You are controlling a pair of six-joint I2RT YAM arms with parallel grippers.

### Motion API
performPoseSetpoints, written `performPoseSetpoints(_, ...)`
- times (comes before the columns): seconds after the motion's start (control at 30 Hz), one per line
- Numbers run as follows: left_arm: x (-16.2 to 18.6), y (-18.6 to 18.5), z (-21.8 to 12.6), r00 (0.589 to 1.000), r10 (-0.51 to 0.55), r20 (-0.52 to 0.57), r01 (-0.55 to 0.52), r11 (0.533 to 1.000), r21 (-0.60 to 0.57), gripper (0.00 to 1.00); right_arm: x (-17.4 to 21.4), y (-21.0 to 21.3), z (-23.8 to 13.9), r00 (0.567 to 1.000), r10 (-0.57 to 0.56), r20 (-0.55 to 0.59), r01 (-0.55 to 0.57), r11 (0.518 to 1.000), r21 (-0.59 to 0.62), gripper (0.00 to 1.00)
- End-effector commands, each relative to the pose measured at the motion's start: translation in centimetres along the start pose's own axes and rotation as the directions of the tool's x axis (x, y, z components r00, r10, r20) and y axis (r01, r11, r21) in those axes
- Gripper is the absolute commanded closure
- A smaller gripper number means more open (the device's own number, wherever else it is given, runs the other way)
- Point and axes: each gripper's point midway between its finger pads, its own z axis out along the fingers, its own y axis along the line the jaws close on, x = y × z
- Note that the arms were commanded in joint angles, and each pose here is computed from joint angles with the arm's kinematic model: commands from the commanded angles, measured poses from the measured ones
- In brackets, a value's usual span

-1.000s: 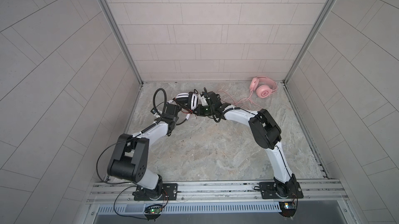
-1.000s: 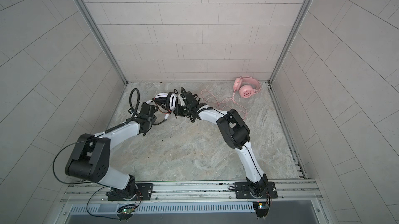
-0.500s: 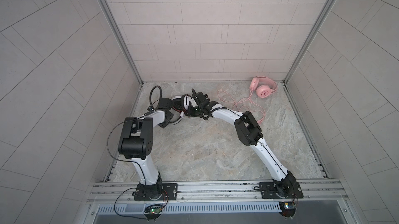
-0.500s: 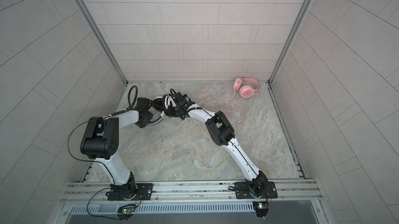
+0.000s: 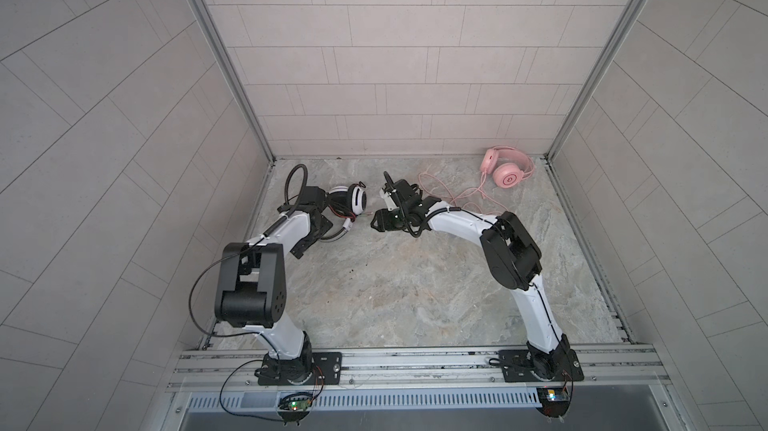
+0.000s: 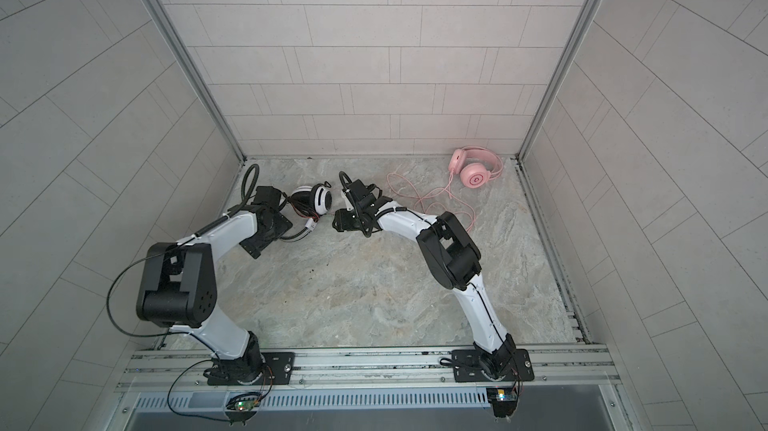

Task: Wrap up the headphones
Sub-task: 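Set the wrapped white headset on the table with the left gripper while the right withdraws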

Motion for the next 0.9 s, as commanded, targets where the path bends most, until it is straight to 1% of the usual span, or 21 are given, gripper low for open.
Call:
performPoseSetpoints(0.0, -1.3, -0.1, -3.8, 0.997, 0.065, 0.051, -0.069, 0.994, 0.086, 0.0, -1.5, -0.5, -4.1, 0.996, -0.06, 0.073, 0.058, 0.998, 0.035, 0.44)
performPoseSetpoints(0.07, -2.1, -1.0, -6.2, 0.992, 0.082, 0.101, -0.099, 0.979, 0.179, 0.0, -1.4, -1.5, -6.3, 0.994, -0.058, 0.091, 0.053, 0.997, 0.052, 0.44)
performPoseSetpoints(0.1, -2.5, -1.7, -7.5, 0.983, 0.12, 0.135, -0.15, 0.961, 0.234, 0.0, -1.4, -2.0, -7.5, 0.993, -0.057, 0.102, 0.051, 0.997, 0.057, 0.45)
performPoseSetpoints(0.17, -3.3, -2.6, -9.6, 0.971, 0.119, 0.209, -0.184, 0.928, 0.325, 0.0, -1.3, -3.4, -9.8, 0.991, -0.05, 0.125, 0.041, 0.996, 0.074, 0.45)
performPoseSetpoints(0.23, -3.7, -3.8, -11.5, 0.954, 0.113, 0.277, -0.227, 0.877, 0.424, 0.0, -1.2, -5.1, -12.1, 0.988, -0.036, 0.152, 0.021, 0.995, 0.096, 0.45)
performPoseSetpoints(0.3, -3.6, -5.5, -13.5, 0.937, 0.124, 0.327, -0.289, 0.799, 0.527, 0.0, -1.2, -6.9, -14.8, 0.981, -0.028, 0.191, 0.005, 0.993, 0.121, 0.45)
performPoseSetpoints(0.33, -3.7, -6.0, -14.2, 0.932, 0.123, 0.341, -0.306, 0.772, 0.557, 0.0, -1.2, -7.7, -15.9, 0.978, -0.034, 0.206, 0.006, 0.991, 0.134, 0.45)
performPoseSetpoints(0.43, -3.2, -8.4, -15.9, 0.93, 0.14, 0.34, -0.342, 0.673, 0.656, 0.01, -1.4, -10.7, -19.8, 0.962, -0.023, 0.272, -0.031, 0.981, 0.192, 0.45)
performPoseSetpoints(0.47, -3.1, -9.4, -16.4, 0.93, 0.156, 0.333, -0.353, 0.634, 0.688, 0.01, -1.4, -12.0, -21.2, 0.956, -0.008, 0.294, -0.058, 0.975, 0.214, 0.45)
performPoseSetpoints(0.5, -3.0, -10.2, -16.7, 0.929, 0.172, 0.329, -0.363, 0.605, 0.708, 0.01, -1.6, -13.1, -22.7, 0.947, 0.003, 0.321, -0.082, 0.969, 0.233, 0.45)
performPoseSetpoints(0.63, -2.5, -13.0, -17.1, 0.931, 0.231, 0.284, -0.365, 0.519, 0.773, 0.03, -2.6, -17.3, -27.3, 0.906, 0.049, 0.42, -0.188, 0.936, 0.299, 0.44)
performPoseSetpoints(0.7, -2.0, -14.1, -17.1, 0.924, 0.265, 0.276, -0.373, 0.467, 0.802, 0.04, -3.3, -19.5, -29.3, 0.886, 0.08, 0.457, -0.253, 0.909, 0.332, 0.43)
performPoseSetpoints(0.77, -1.2, -14.4, -16.8, 0.913, 0.302, 0.275, -0.389, 0.438, 0.81, 0.05, -3.9, -21.6, -30.8, 0.856, 0.125, 0.501, -0.33, 0.879, 0.344, 0.42)
performPoseSetpoints(0.8, -0.8, -14.2, -16.4, 0.908, 0.316, 0.274, -0.396, 0.435, 0.809, 0.05, -4.4, -22.8, -31.6, 0.838, 0.146, 0.526, -0.37, 0.86, 0.351, 0.41)
performPoseSetpoints(0.83, -0.7, -14.1, -16.1, 0.911, 0.316, 0.264, -0.388, 0.442, 0.809, 0.05, -4.6, -24.0, -32.1, 0.821, 0.162, 0.548, -0.41, 0.835, 0.368, 0.38)
performPoseSetpoints(0.87, -0.6, -14.0, -16.3, 0.911, 0.319, 0.261, -0.387, 0.443, 0.809, 0.05, -5.1, -25.6, -32.9, 0.798, 0.175, 0.577, -0.46, 0.795, 0.395, 0.36)
